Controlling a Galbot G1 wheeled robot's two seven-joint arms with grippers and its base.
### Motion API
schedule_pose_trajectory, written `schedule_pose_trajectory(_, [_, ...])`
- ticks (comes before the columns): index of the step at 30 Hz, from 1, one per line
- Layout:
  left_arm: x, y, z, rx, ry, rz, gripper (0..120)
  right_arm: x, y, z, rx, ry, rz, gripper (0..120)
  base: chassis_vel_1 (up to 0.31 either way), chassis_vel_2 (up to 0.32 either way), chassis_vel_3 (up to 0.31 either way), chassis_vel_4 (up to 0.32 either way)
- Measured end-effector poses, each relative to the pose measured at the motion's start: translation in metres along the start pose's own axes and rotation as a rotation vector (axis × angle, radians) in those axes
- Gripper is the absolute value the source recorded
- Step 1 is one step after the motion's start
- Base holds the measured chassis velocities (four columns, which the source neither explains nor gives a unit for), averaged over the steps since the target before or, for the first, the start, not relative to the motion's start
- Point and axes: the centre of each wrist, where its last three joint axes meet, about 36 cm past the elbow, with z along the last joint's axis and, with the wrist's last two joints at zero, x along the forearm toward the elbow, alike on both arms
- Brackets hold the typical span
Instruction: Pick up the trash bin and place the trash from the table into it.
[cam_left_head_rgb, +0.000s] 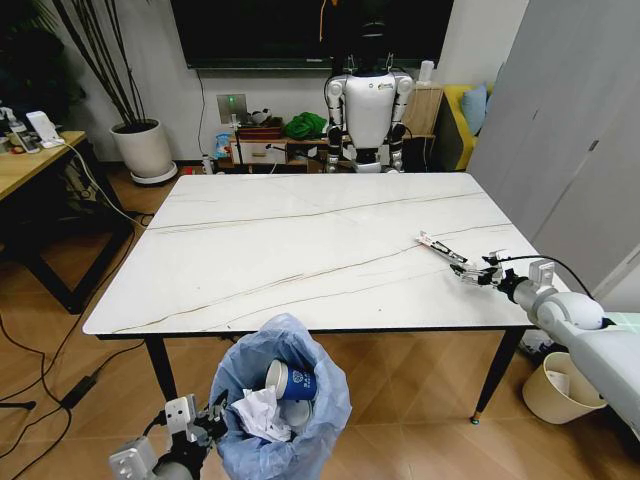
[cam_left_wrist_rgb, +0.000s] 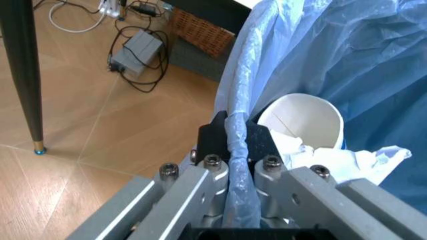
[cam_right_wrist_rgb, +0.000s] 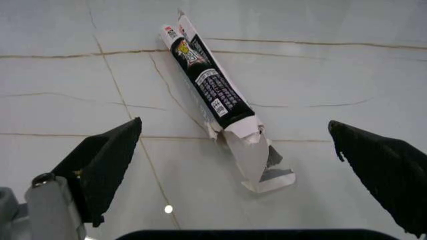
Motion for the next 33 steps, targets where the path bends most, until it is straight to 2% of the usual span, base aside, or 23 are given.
schedule_pose_trajectory(13, [-0.001, 0.001, 0.000, 0.000, 0.000, -0.003, 0, -0.011, -0.001, 0.002, -0.019, 0.009, 0.001, 100, 0.000, 0.000, 0.000, 0.000])
schedule_pose_trajectory(17, [-0.002, 0.002, 0.001, 0.002, 0.002, -0.002, 0, -0.012, -0.001, 0.004, -0.026, 0.013, -0.001, 91, 0.000, 0.000, 0.000, 0.000])
schedule_pose_trajectory(21, [-0.003, 0.002, 0.001, 0.002, 0.004, -0.003, 0, -0.013, -0.002, 0.007, -0.035, 0.017, 0.001, 73, 0.000, 0.000, 0.000, 0.000])
schedule_pose_trajectory(22, [-0.003, 0.002, 0.001, 0.002, 0.004, -0.003, 0, -0.013, -0.002, 0.007, -0.035, 0.017, 0.001, 73, 0.000, 0.000, 0.000, 0.000])
schedule_pose_trajectory(25, [-0.003, 0.002, 0.001, 0.002, 0.004, -0.003, 0, -0.013, -0.002, 0.009, -0.038, 0.020, 0.006, 58, 0.000, 0.000, 0.000, 0.000])
schedule_pose_trajectory(26, [-0.003, 0.002, 0.001, 0.002, 0.004, -0.003, 0, -0.013, -0.002, 0.009, -0.038, 0.020, 0.006, 58, 0.000, 0.000, 0.000, 0.000])
schedule_pose_trajectory(29, [-0.004, 0.003, 0.001, 0.001, 0.005, -0.003, 0, -0.014, -0.003, 0.009, -0.038, 0.018, 0.009, 43, 0.000, 0.000, 0.000, 0.000])
schedule_pose_trajectory(30, [-0.004, 0.003, 0.001, 0.001, 0.005, -0.003, 0, -0.014, -0.003, 0.009, -0.038, 0.018, 0.009, 43, 0.000, 0.000, 0.000, 0.000])
schedule_pose_trajectory(33, [-0.005, 0.003, 0.001, 0.001, 0.005, -0.001, 0, -0.014, -0.004, 0.007, -0.034, 0.018, 0.010, 28, 0.000, 0.000, 0.000, 0.000])
